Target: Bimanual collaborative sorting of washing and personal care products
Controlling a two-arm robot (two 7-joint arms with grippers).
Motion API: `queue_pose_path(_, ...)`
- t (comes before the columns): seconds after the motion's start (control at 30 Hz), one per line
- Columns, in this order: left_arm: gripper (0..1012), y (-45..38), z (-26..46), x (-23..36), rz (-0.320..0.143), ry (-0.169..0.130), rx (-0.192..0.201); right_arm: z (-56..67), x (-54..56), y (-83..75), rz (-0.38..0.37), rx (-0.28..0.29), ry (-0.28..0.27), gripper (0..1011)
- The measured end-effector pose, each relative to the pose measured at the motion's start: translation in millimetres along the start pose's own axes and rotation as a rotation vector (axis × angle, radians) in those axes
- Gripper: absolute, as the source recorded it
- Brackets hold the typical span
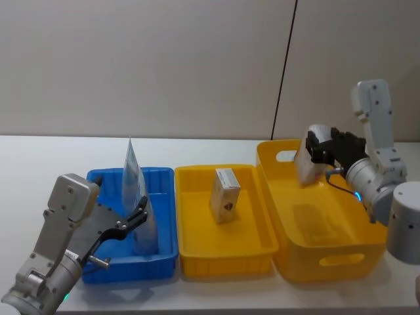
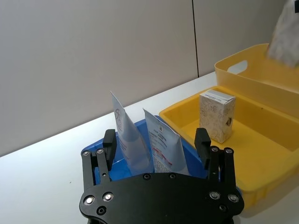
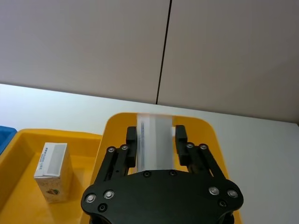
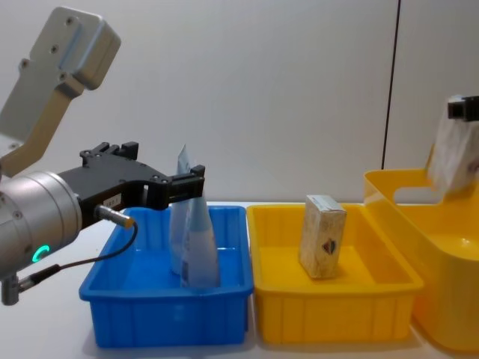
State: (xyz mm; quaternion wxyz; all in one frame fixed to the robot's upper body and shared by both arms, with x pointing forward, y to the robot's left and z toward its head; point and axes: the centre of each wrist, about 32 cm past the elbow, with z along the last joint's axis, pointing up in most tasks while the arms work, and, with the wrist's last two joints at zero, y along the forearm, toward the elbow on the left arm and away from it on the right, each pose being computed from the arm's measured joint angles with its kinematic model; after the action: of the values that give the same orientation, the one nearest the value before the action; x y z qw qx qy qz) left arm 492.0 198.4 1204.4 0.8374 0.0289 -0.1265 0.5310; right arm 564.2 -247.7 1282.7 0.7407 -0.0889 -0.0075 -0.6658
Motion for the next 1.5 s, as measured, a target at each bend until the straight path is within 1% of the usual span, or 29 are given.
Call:
queue_pose_path(0.03, 1001, 0.0, 0.0, 0.0, 0.000, 0.000, 0.000, 0.2, 0.1, -0.1, 0.000, 0.000, 0.000, 502)
queue_pose_path(0.07, 1001, 0.0, 0.0, 0.0, 0.000, 0.000, 0.000, 0.3, 0.1, -0.2, 0.000, 0.000, 0.001, 518)
queue_pose_path(0.13, 1001, 0.0, 0.0, 0.0, 0.000, 0.000, 0.000, 0.4, 0.1, -0.3, 0.000, 0.001, 0.001, 606)
queue_pose_path(0.23, 1001, 0.0, 0.0, 0.0, 0.000, 0.000, 0.000, 0.8, 0.3, -0.5, 0.000, 0.001, 0.002, 663)
queue_pose_path(0.27, 1001, 0.0, 0.0, 0.0, 0.000, 0.000, 0.000, 0.7, 0.3, -0.5, 0.000, 0.001, 0.003, 725)
queue_pose_path(0.33, 1001, 0.0, 0.0, 0.0, 0.000, 0.000, 0.000, 0.8, 0.3, -0.6, 0.000, 0.001, 0.003, 769)
queue_pose_path(0.37, 1001, 0.0, 0.0, -0.1, 0.000, 0.000, 0.000, 0.8, 0.3, -0.7, 0.000, 0.001, 0.003, 825)
queue_pose_path(0.4, 1001, 0.0, 0.0, -0.1, 0.000, 0.000, 0.000, 0.9, 0.4, -0.7, 0.000, 0.001, 0.003, 845)
queue_pose_path(0.5, 1001, -0.3, -0.1, 0.0, -0.002, 0.001, 0.001, 0.9, 0.5, -0.8, 0.001, 0.001, 0.003, 948)
queue_pose_path(0.57, 1001, -0.8, -0.1, 0.4, -0.006, 0.003, 0.005, 0.9, 0.5, -0.8, 0.001, 0.001, 0.003, 962)
queue_pose_path(0.6, 1001, -1.1, -0.2, 0.5, -0.008, 0.004, 0.007, 0.9, 0.5, -0.8, 0.001, 0.001, 0.003, 992)
queue_pose_path(0.8, 1001, -4.2, -0.4, 0.7, -0.029, 0.023, 0.021, 1.1, 0.7, -1.0, 0.000, 0.001, 0.003, 1003)
queue_pose_path(1.07, 1001, -10.6, -2.5, -3.1, -0.070, 0.058, 0.056, 1.4, 0.8, -1.1, 0.000, 0.001, 0.004, 1003)
queue_pose_path(1.13, 1001, -12.4, -3.1, -3.9, -0.076, 0.061, 0.063, 1.4, 0.8, -1.1, 0.000, 0.001, 0.004, 1003)
queue_pose_path(1.27, 1001, -18.7, -5.5, -5.0, -0.090, 0.066, 0.080, 1.4, 0.8, -1.1, 0.000, 0.001, 0.004, 1003)
queue_pose_path(1.33, 1001, -20.9, -6.3, -5.3, -0.094, 0.067, 0.085, 1.4, 0.8, -1.1, 0.000, 0.001, 0.004, 1004)
queue_pose_path(1.37, 1001, -23.7, -7.3, -5.4, -0.098, 0.067, 0.090, 1.4, 0.8, -1.1, 0.000, 0.001, 0.003, 1003)
queue_pose_path(1.5, 1001, -29.8, -9.3, -5.4, -0.106, 0.063, 0.100, 1.4, 0.8, -1.1, 0.000, 0.001, 0.003, 1003)
